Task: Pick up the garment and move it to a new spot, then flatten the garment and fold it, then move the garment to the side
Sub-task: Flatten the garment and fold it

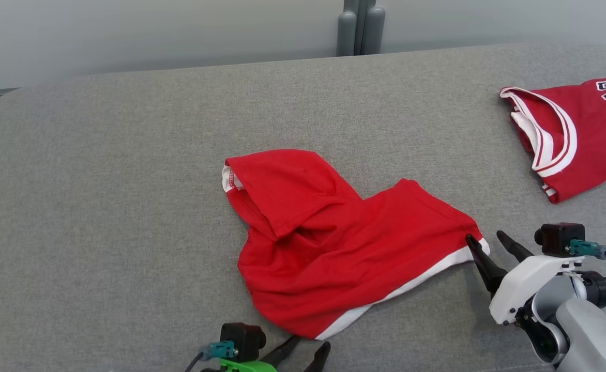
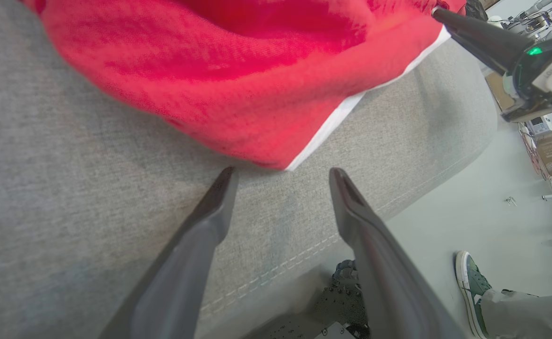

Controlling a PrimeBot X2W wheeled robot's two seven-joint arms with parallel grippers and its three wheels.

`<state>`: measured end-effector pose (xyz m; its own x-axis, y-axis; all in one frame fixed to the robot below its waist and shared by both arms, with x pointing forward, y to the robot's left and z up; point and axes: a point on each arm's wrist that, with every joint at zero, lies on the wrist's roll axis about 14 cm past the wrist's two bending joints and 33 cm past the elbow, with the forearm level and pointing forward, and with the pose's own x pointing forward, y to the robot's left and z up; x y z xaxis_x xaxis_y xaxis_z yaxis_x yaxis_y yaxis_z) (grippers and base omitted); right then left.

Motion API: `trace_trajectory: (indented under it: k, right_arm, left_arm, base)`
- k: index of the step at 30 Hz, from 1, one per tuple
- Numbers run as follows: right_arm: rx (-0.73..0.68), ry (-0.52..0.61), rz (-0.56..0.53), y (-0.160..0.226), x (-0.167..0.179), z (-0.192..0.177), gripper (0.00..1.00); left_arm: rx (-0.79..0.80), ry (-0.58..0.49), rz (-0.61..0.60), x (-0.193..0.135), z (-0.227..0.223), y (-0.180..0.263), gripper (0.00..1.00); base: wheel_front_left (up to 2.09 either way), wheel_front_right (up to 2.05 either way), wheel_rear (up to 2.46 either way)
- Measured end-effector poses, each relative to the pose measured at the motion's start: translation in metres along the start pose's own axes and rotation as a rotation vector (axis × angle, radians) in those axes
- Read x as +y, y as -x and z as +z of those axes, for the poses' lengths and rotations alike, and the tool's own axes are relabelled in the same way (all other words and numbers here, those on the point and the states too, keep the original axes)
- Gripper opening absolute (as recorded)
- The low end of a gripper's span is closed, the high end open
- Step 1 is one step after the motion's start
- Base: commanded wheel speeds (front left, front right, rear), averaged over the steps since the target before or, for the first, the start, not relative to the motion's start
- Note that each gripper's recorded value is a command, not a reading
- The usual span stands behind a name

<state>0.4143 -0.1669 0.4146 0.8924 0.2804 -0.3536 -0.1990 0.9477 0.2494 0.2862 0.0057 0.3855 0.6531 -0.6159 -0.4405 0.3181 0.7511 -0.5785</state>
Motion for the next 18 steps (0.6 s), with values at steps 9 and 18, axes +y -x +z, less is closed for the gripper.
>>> trace_trajectory:
  k: [9, 18]
  right_arm:
    - [0.077, -0.021, 0.04, -0.009, 0.012, -0.018, 1.0]
    - [0.116, -0.033, 0.06, -0.015, 0.016, -0.027, 0.0]
  left_arm:
    - [0.006, 0.008, -0.013, -0.001, -0.001, -0.011, 1.0]
    - [0.01, 0.016, -0.013, 0.002, -0.001, -0.019, 0.47]
  base:
    - [0.0, 0.0, 0.0]
    - [0.0, 0.0, 0.0]
